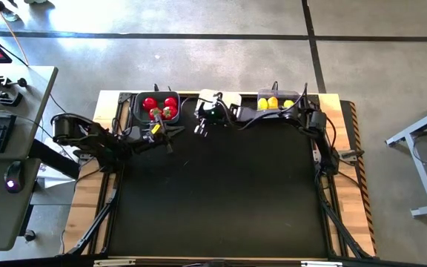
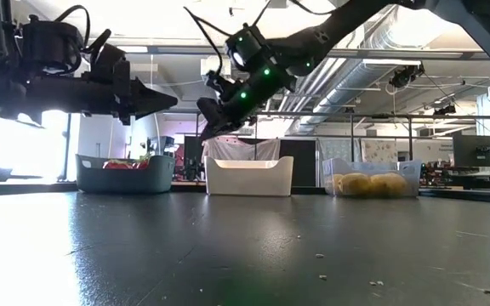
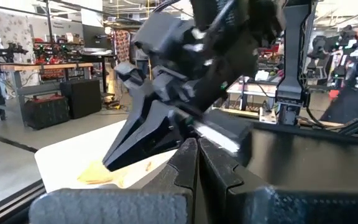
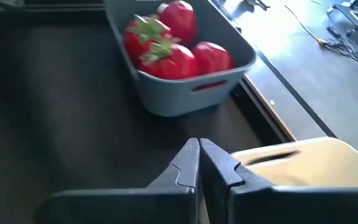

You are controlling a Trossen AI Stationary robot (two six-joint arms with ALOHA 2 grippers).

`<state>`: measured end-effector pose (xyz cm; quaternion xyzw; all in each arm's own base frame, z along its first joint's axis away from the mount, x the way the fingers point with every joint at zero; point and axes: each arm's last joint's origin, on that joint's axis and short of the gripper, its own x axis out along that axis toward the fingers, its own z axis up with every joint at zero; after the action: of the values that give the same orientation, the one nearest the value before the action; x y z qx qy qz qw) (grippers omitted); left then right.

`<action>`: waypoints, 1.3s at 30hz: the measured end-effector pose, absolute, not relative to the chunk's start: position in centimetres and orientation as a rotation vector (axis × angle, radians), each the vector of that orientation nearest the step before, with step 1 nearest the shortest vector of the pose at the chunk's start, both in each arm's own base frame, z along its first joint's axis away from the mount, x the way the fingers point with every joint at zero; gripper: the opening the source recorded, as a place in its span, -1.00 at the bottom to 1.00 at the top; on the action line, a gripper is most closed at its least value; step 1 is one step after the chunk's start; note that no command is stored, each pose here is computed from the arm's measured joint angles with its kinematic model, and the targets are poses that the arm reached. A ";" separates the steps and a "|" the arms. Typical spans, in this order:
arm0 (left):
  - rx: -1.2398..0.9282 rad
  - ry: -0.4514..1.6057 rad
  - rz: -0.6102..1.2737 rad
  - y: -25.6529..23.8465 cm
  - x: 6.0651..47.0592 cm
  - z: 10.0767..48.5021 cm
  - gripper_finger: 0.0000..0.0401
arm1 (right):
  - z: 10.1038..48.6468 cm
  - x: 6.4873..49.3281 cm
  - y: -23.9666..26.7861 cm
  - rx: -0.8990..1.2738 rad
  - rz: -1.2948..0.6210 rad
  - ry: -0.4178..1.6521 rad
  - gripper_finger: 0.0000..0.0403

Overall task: Sort produce into baskets
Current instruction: Return to Home Position

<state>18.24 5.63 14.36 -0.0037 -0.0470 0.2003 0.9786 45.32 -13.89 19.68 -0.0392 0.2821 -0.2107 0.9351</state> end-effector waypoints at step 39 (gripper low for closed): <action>0.026 -0.171 0.377 5.0 16.2 15.7 -1.00 | 21.2 17.1 -4.9 0.016 -0.245 0.160 -1.00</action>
<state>16.19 4.97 15.68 0.0132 -0.0848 0.1870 0.9786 17.12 -4.92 21.21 0.0081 0.0797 -0.1223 0.9893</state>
